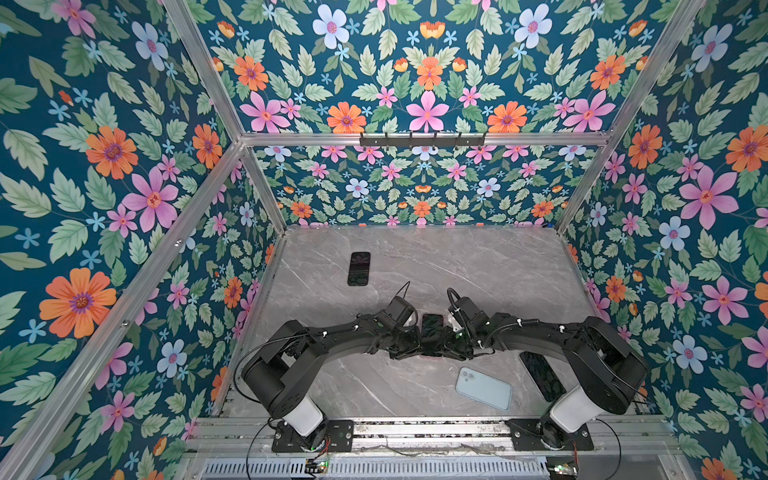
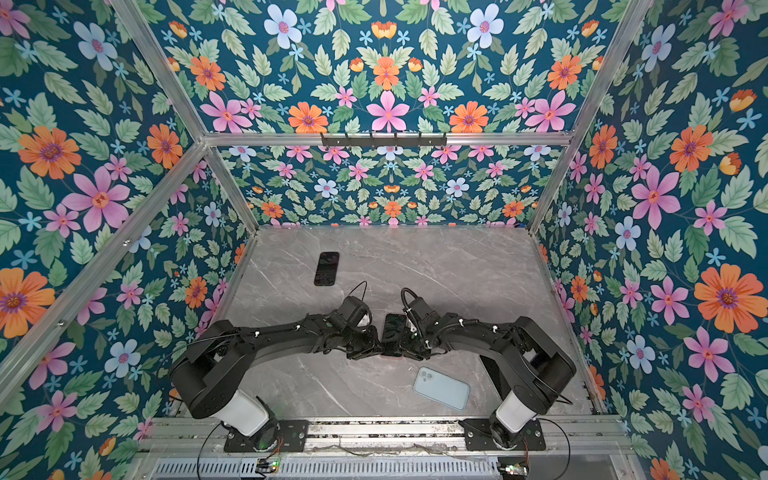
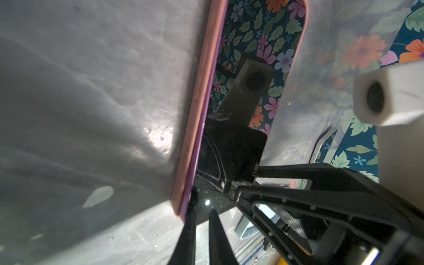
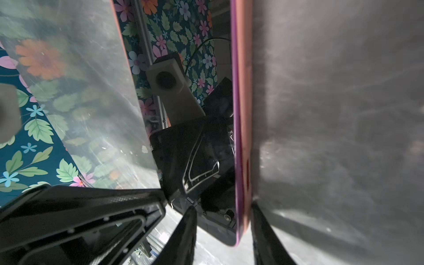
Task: Put the phone into the phone case
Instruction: 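Hold the cased phone upright with both grippers and press the case on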
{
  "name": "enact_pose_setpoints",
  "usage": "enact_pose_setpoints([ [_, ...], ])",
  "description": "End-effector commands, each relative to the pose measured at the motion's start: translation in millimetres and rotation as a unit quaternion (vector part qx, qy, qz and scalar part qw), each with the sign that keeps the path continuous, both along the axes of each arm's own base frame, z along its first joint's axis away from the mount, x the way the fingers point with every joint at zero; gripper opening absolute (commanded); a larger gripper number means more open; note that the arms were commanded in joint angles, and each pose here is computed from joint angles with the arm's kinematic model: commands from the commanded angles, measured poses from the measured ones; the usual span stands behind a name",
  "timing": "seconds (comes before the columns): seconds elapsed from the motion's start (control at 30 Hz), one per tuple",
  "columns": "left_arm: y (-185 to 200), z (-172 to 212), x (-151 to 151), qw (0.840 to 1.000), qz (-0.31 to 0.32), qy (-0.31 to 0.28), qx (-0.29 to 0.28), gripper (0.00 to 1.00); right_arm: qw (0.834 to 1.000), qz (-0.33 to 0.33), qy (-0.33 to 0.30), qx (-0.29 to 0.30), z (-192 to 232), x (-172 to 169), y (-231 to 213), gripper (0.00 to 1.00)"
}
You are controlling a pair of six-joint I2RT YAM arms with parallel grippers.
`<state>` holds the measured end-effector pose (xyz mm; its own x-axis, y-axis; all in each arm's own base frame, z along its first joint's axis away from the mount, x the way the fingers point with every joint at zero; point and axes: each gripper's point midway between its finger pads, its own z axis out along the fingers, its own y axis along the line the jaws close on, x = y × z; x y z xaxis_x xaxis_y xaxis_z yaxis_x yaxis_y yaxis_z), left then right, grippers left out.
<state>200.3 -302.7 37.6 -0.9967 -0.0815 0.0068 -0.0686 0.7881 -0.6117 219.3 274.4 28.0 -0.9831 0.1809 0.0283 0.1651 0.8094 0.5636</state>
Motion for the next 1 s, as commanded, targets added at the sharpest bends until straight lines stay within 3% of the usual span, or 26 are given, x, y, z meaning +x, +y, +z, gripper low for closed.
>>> enact_pose_setpoints([
  [0.0, 4.2, -2.7, -0.9, 1.000, -0.003, -0.003, 0.010, 0.15, 1.000, -0.005, 0.002, 0.010, 2.9, 1.8, 4.3, 0.39],
  [0.53, 10.5, -3.1, -2.1, 1.000, -0.003, -0.006, 0.027, 0.19, 1.000, -0.002, -0.002, 0.009, 5.6, 2.5, 4.4, 0.39],
  [0.97, 7.1, -7.1, -1.4, 1.000, -0.007, -0.005, 0.025, 0.11, 1.000, 0.000, 0.002, 0.013, 4.6, 1.8, 6.8, 0.39],
])
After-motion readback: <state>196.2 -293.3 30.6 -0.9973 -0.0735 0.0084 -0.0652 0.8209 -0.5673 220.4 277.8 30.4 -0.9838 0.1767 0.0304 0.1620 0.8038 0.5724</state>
